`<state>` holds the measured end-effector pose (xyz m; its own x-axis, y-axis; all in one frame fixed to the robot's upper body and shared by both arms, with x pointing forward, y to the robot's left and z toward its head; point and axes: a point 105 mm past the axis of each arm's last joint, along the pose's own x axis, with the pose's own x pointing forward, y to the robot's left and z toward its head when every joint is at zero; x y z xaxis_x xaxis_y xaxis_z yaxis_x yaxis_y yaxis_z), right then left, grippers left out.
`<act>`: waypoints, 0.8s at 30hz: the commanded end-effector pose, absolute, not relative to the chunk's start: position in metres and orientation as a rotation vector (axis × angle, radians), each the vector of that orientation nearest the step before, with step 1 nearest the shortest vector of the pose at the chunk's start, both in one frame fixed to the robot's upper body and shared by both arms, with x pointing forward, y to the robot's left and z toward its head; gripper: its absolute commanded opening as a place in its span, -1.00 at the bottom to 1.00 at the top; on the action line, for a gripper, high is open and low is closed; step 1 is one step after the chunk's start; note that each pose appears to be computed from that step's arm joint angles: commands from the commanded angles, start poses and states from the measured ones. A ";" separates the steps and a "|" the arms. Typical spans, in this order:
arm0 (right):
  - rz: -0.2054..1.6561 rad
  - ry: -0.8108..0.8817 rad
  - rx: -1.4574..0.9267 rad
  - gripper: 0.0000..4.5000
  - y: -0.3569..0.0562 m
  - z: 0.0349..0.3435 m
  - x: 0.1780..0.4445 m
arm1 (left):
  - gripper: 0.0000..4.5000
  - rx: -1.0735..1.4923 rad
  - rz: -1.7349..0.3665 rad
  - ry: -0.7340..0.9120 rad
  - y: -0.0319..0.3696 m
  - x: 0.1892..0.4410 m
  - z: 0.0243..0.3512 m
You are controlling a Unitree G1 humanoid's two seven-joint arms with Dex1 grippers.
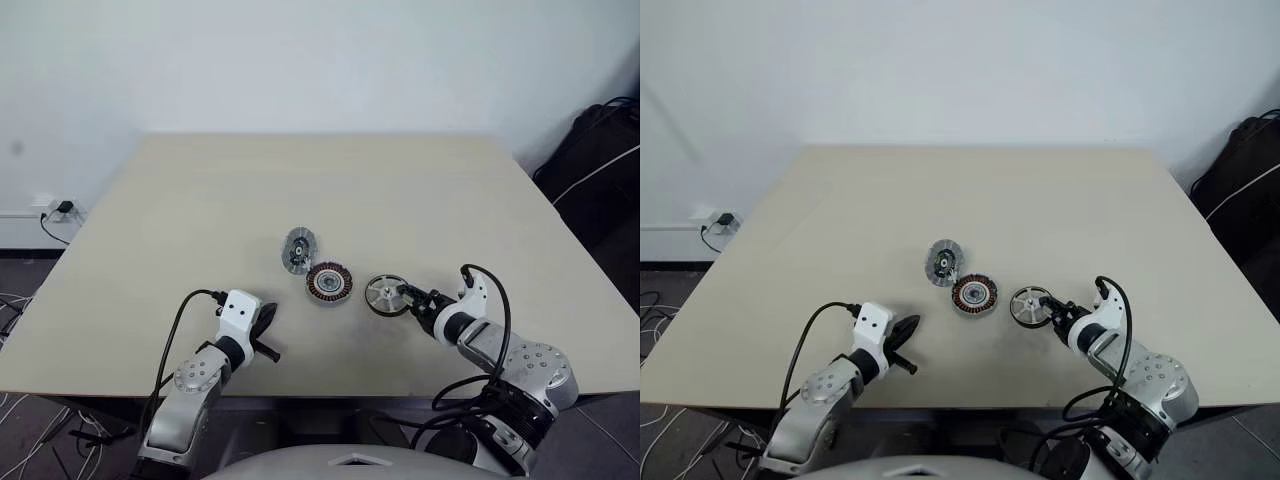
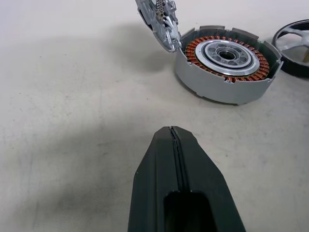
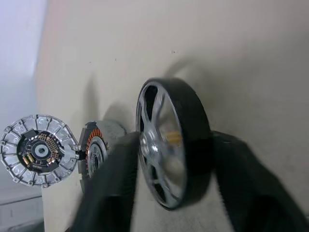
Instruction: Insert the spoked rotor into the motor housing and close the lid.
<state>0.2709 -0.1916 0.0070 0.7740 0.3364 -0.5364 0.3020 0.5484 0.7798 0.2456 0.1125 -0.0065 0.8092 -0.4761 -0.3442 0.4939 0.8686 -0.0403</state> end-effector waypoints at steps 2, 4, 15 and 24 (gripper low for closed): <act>0.035 0.701 1.010 -0.58 -0.188 0.013 0.270 | -1.00 0.064 -0.528 0.307 0.109 0.251 0.005; 0.031 0.714 1.002 -0.76 -0.187 0.010 0.268 | -1.00 0.063 -0.529 0.307 0.109 0.252 0.005; 0.144 0.514 1.071 -0.81 -0.172 0.051 0.285 | -1.00 0.061 -0.538 0.307 0.107 0.252 0.005; 0.319 0.416 1.187 -0.81 -0.133 0.075 0.292 | -1.00 0.058 -0.537 0.303 0.108 0.252 0.006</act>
<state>0.2927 -0.1669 0.0695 0.8901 0.3864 -0.2415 0.0332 0.4734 0.8802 0.2473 0.1102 -0.0047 0.8069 -0.4846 -0.3378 0.5028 0.8636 -0.0377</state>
